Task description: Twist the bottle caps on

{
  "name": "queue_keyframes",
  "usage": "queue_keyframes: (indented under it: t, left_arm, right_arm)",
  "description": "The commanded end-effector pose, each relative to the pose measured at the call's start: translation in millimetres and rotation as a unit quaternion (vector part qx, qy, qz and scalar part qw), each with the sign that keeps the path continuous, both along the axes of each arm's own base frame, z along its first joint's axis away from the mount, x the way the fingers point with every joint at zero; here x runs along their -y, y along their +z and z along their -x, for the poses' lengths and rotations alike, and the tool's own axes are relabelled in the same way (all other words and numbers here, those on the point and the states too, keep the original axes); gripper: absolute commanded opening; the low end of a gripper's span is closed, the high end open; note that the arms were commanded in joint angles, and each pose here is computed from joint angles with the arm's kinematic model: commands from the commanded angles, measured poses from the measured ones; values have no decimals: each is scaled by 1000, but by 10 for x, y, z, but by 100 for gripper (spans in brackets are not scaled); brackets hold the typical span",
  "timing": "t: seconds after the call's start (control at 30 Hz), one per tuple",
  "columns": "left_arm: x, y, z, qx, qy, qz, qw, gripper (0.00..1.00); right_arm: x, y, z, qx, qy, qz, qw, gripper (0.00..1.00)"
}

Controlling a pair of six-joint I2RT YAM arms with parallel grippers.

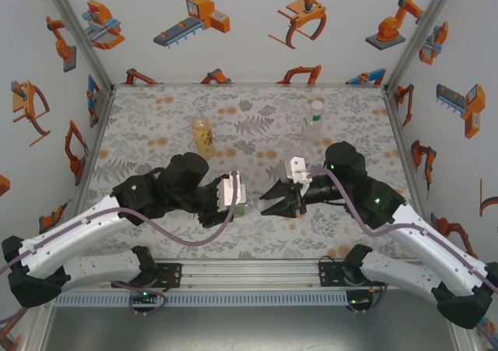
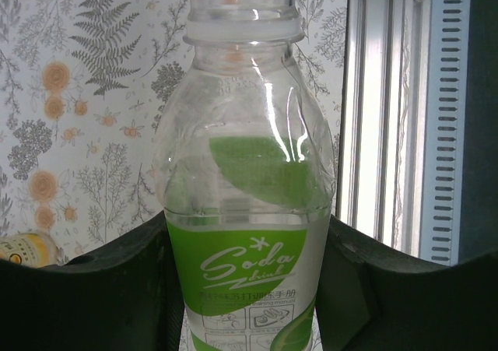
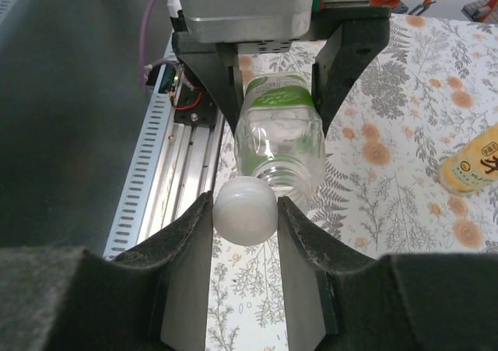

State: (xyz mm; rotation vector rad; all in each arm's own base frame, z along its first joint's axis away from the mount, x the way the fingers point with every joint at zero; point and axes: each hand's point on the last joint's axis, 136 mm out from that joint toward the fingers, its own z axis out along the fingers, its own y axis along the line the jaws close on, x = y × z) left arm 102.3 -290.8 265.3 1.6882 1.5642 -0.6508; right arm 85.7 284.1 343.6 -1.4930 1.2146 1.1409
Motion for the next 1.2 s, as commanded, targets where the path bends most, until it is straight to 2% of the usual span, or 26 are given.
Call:
queue_keyframes:
  t: [0.0,0.4,0.87,1.07,1.17]
  left_arm:
    - [104,260,2,17,-6,57,998,0]
    - [130,243,119,0,-39,58,998,0]
    - [155,273,277,-21,-81,69,994,0]
    - [152,247,270,-20,-80,66,994,0]
    - [156,250,261,-17,-80,65,995,0]
  right_arm:
    - [-5,-18,63,2,13,0,1000,0]
    - [-56,73,-142,35,-47,-10,998,0]
    - [-42,97,-231,49,-77,-9,996,0]
    - [14,80,-311,61,-108,0,992,0]
    - [19,84,-276,60,-100,1,993,0]
